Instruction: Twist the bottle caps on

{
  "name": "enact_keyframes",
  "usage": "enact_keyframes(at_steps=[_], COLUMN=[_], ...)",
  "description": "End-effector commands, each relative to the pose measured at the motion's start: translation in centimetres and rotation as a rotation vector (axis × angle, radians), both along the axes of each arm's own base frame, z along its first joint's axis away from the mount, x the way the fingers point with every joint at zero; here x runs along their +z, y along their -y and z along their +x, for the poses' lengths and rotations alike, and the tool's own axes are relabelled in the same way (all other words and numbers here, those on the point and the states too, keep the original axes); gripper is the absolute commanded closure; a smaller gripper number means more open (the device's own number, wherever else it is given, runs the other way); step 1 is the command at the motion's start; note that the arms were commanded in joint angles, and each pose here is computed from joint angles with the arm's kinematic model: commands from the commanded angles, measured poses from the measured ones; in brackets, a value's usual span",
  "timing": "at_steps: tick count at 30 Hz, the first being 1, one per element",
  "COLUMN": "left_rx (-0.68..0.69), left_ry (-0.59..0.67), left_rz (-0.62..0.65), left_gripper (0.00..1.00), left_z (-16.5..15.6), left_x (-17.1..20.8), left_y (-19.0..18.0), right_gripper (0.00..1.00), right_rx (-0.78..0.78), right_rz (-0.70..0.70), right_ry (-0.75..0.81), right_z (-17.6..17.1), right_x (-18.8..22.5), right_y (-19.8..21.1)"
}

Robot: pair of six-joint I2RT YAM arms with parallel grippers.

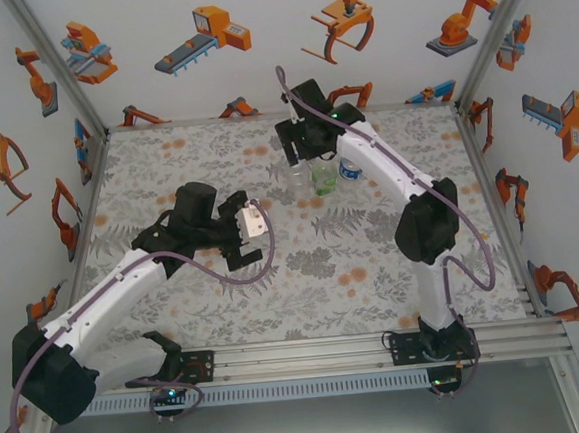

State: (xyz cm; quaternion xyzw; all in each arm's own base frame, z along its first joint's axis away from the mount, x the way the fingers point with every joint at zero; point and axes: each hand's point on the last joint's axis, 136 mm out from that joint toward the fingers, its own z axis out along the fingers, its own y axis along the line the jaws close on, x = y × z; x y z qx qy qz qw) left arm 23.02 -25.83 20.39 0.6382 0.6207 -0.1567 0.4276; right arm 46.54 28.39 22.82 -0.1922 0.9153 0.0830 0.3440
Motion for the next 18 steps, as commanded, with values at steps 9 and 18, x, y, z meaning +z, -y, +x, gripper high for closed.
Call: enact_keyframes(at_steps=[9,18], left_rx=[0.479,0.895], left_ry=[0.084,0.18], left_rz=[-0.114,-0.145], left_gripper=[0.03,0.03], left_z=[6.9,11.4], left_x=[3.4,-0.3], left_y=[-3.9,-12.5], right_gripper=[0.01,0.01], right_rx=[-0.233,-0.472], right_rz=[-0.101,-0.149], right_ry=[0.197,0.267], right_z=[-3.3,-6.2], right_x=[5.8,0.2], right_y=[12.4,24.1])
